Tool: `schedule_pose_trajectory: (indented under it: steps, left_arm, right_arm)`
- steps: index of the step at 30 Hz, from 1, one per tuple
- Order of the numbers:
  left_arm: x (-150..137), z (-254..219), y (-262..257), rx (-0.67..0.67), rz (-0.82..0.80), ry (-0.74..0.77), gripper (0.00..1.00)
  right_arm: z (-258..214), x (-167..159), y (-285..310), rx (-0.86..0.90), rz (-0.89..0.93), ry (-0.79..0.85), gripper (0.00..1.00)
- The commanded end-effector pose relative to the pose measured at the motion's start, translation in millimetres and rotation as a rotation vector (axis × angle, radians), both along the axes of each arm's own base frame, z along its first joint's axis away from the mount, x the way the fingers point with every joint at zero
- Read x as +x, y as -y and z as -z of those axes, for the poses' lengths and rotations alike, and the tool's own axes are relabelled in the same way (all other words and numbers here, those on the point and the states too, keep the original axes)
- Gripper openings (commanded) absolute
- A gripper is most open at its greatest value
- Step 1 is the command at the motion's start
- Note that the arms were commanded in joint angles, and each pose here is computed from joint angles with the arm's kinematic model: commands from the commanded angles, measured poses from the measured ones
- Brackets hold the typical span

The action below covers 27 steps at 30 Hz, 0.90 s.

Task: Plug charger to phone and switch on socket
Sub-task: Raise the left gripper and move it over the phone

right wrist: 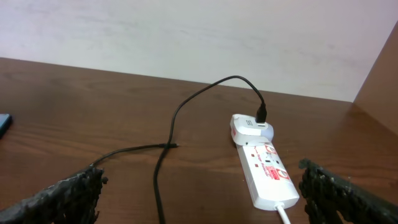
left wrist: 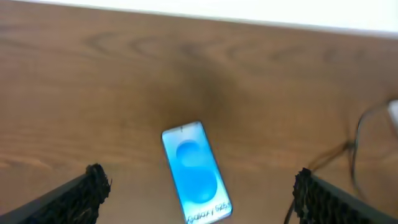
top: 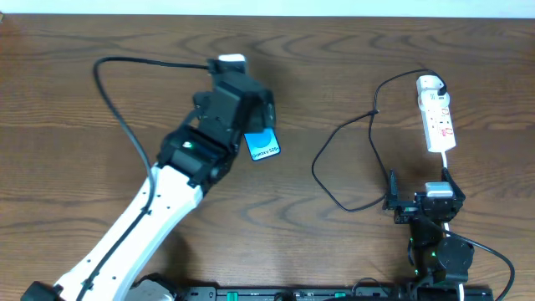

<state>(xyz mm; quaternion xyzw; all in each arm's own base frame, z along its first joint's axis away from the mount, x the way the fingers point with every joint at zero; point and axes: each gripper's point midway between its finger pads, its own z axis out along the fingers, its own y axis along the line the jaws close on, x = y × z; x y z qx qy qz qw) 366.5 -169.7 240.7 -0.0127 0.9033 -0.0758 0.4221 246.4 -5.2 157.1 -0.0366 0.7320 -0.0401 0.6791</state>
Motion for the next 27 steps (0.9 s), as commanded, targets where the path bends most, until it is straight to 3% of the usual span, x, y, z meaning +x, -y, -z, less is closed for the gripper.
schedule_pose_trajectory:
  steps: [1,8,16,27]
  left_arm:
    - [1.6,5.4,1.7,0.061,0.010,-0.011,0.97]
    - [15.9,30.1,13.1,0.004,-0.040,-0.052,0.97]
    - [40.9,90.3,7.9,-0.022,-0.160,-0.158,0.97]
    - [63.0,142.1,1.5,-0.204,-0.228,-0.300,0.97]
  right_arm:
    - [0.6,-0.3,1.7,0.014,0.010,0.000,0.99]
    - [0.6,-0.3,1.7,0.014,0.010,0.000,0.99]
    - [0.6,-0.3,1.7,0.014,0.010,0.000,0.99]
    - [0.6,-0.3,1.7,0.014,0.010,0.000,0.99]
